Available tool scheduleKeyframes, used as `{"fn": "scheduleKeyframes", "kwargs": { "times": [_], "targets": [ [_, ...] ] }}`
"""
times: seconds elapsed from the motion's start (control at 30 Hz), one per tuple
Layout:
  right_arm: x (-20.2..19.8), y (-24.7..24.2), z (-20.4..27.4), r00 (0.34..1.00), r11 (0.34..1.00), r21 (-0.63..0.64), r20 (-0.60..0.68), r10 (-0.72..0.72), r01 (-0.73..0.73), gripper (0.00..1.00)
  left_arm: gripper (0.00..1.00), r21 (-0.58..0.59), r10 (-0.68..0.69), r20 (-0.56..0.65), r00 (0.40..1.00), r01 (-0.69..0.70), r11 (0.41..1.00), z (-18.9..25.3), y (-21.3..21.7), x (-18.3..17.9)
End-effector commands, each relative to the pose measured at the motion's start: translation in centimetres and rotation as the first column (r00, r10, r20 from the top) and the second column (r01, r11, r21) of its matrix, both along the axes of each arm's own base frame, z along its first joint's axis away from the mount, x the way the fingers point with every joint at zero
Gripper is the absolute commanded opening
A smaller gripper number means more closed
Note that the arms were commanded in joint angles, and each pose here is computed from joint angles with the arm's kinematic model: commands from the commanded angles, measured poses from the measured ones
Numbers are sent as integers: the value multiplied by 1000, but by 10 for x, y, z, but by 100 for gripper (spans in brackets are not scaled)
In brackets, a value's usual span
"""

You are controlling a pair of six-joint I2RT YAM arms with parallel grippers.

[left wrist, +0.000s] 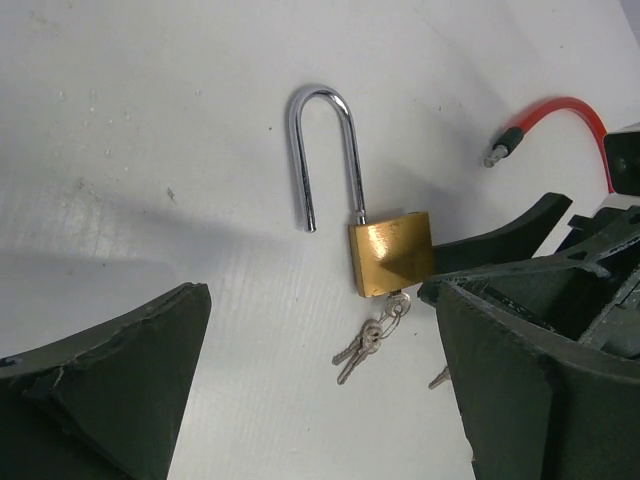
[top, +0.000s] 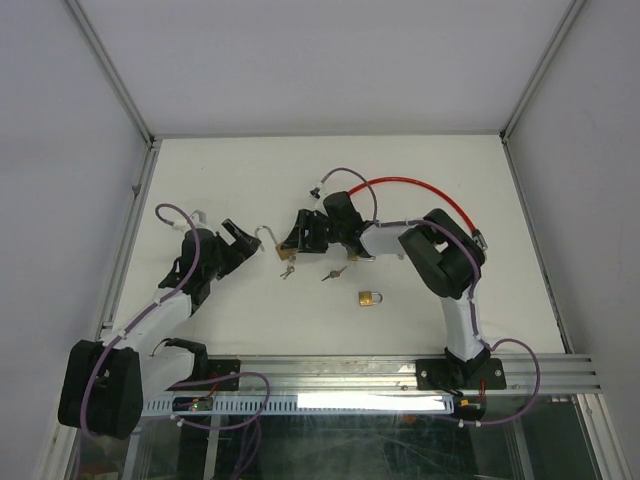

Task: Unlock with the key
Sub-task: Place the lock at the center of the board, then move the lock to the center of the board.

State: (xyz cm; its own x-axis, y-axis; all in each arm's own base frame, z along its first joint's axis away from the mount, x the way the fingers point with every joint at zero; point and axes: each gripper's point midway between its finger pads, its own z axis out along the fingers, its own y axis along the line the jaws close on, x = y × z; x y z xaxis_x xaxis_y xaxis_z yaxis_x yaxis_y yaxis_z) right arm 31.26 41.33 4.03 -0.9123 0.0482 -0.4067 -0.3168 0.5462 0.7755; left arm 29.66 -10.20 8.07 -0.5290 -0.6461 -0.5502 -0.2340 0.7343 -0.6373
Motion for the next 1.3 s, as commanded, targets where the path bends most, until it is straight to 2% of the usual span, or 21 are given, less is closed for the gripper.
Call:
{"fn": "scheduleKeyframes", "kwargs": {
  "times": [0.0, 0.2, 0.3, 0.47, 0.73, 0.83, 1.03, 1.27],
  "targets": [
    [11, -22, 24, 991, 991, -124, 128, -32, 48, 66, 99, 24, -64, 107, 992, 61, 998, 25, -7, 5],
    [0, -67, 55, 970, 958, -266, 239, -43, 108, 82, 99, 77, -182, 190, 965, 170, 982, 46, -34, -2],
    [-11, -92, 67, 961, 934, -321, 268, -69, 157, 84, 99, 105, -248, 221, 943, 229, 968, 57, -50, -6],
    [-17, -133, 58, 947, 855, -443, 284, -151, 269, 84, 99, 113, -289, 223, 931, 270, 956, 58, -60, -13],
    [-6, -155, 25, 936, 741, -576, 269, -226, 345, 68, 99, 129, -283, 196, 939, 261, 957, 48, -59, -17],
    [-1, -159, 18, 931, 709, -606, 278, -237, 361, 66, 99, 132, -276, 195, 941, 254, 958, 48, -57, -17],
    [6, -157, 8, 934, 691, -631, 277, -223, 352, 55, 99, 135, -271, 194, 943, 248, 959, 47, -56, -17],
    [4, -155, -1, 956, 685, -673, 263, -130, 278, 36, 99, 136, -270, 195, 943, 247, 959, 48, -56, -17]
  ]
}}
